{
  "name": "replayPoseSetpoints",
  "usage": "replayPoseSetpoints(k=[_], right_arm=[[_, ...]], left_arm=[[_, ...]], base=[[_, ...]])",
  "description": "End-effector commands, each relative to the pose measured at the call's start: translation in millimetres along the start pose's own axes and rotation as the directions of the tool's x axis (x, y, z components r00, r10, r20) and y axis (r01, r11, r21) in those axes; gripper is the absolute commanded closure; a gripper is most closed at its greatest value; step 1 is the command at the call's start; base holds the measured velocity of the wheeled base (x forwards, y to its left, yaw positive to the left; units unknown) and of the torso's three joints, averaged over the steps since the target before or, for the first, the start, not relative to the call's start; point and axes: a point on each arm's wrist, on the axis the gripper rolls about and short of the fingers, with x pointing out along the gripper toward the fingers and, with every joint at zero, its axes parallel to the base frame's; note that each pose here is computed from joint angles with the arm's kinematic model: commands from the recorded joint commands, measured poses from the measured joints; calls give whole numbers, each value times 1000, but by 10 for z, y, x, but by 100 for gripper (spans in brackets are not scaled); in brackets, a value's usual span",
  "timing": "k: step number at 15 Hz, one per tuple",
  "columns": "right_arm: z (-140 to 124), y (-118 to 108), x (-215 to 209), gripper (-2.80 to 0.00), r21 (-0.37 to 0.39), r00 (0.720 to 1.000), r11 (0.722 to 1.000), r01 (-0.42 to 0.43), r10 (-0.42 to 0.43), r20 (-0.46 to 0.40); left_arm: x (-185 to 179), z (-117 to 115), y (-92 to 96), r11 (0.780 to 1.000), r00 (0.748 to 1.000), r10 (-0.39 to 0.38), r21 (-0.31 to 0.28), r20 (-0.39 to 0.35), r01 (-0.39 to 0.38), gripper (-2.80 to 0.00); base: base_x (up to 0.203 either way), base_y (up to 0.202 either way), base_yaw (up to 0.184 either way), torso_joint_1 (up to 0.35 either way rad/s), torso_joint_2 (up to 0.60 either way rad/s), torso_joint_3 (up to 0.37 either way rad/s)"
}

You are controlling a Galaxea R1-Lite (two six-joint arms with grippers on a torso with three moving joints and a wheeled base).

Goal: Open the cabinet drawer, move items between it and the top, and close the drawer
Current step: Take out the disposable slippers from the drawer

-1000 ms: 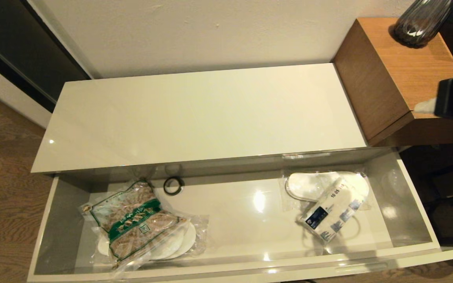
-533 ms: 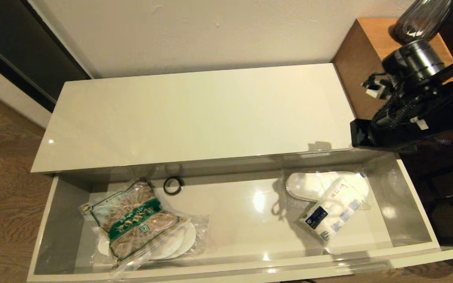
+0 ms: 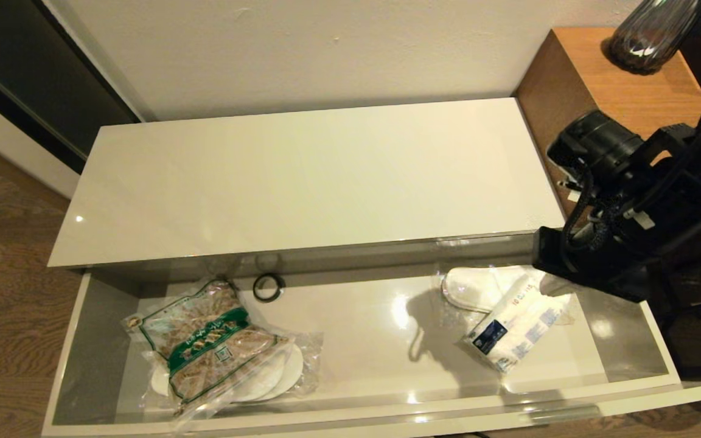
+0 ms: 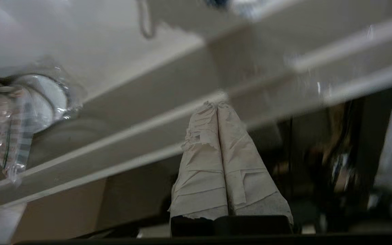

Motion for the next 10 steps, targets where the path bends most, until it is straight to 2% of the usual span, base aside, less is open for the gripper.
replayPoseSetpoints(k=[1,2,4,7,10], right_arm=[[-153,-112,30,0,18,990,995,103,-101,-95],[-200,-169,59,0,13,978,988,156,-153,-140],[-180,-285,183,0,52,954,970,236,-221,-201],[20,-308,453,0,105,955,964,245,-222,-197],[114,-345,498,0,20,964,975,219,-214,-156]], left_arm=[[1,1,0,1000,1000,-1,-1,0,1,0],[1,1,0,1000,1000,-1,-1,0,1,0],[1,1,0,1000,1000,0,-1,0,0,0],[1,1,0,1000,1000,-1,-1,0,1,0],[1,1,0,1000,1000,1,-1,0,-1,0]], base=[[0,0,0,0,0,0],[0,0,0,0,0,0],[0,0,0,0,0,0],[0,0,0,0,0,0],[0,0,0,0,0,0]])
